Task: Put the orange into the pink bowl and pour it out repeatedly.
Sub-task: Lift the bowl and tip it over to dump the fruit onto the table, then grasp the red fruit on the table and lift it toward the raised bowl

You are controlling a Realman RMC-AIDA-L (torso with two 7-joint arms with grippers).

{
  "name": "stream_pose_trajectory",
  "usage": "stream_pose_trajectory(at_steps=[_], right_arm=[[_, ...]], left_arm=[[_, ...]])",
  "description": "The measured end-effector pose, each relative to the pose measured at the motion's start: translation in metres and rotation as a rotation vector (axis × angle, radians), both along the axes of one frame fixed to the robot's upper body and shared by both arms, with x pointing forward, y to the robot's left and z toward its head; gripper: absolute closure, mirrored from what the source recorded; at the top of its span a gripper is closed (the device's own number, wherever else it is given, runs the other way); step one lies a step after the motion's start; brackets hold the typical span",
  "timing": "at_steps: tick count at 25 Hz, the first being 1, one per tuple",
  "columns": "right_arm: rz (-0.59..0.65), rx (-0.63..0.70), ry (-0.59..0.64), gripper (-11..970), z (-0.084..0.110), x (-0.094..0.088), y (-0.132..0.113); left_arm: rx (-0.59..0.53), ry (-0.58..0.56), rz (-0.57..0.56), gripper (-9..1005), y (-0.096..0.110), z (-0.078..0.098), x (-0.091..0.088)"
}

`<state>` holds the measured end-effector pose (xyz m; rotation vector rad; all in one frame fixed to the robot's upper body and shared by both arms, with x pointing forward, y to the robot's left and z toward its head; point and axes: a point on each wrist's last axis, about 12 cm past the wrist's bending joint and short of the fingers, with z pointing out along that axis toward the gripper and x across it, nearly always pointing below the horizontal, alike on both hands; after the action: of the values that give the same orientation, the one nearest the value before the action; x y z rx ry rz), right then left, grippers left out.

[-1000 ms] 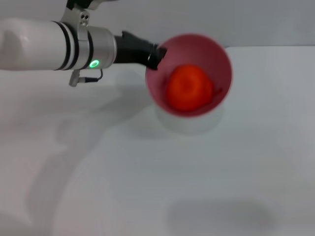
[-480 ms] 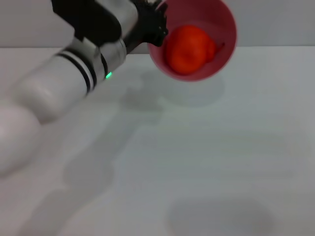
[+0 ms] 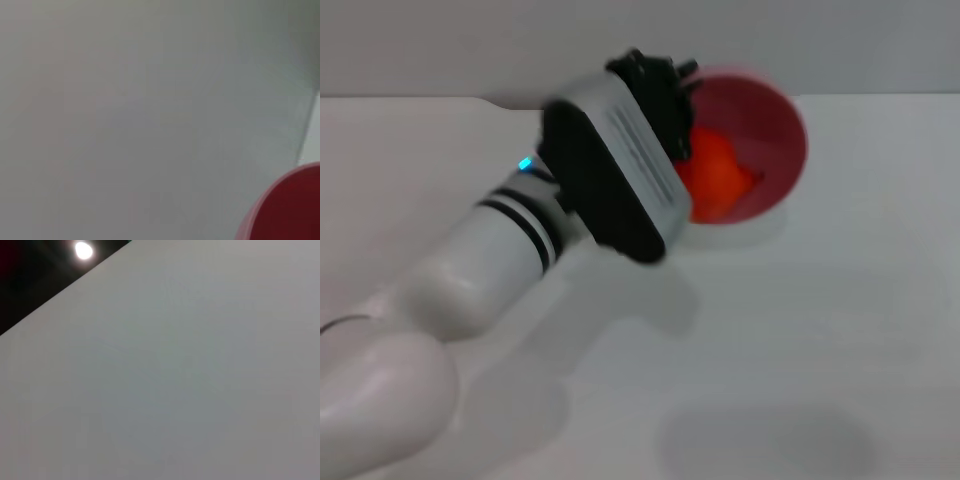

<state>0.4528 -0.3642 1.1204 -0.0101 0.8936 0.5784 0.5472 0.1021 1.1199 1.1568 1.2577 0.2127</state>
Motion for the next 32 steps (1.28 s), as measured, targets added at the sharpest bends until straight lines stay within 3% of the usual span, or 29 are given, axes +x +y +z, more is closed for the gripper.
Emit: stream_pose_trajectory(at_steps=[4, 15, 21, 26, 32], right_arm=[[0.017, 0.001, -0.013, 355, 0.002, 0.003, 0.003], [0.086, -0.003, -0.027, 355, 0.005, 0.016, 0.019], [0.12, -0.006, -0.023, 355, 0.006, 0.022, 0.026], [0.137, -0.003, -0.002, 355, 0.002, 0.026, 0.03], [0.15, -0.006, 0.015, 355, -0.001, 0.027, 0.033]], left_arm=[[0.058, -0.04, -0.032, 951, -0.007, -0.005, -0.007], [0.064, -0.108, -0.039, 951, -0.015, -0.004, -0.004], [0.004, -0.106, -0.024, 950, -0.017, -0.001, -0.002], [-0.217, 0.067, 0.045, 951, -0.009, 0.015, 0.02], [-0.439, 0.478, 0.076, 952, 0.019, 0.044, 0.071]])
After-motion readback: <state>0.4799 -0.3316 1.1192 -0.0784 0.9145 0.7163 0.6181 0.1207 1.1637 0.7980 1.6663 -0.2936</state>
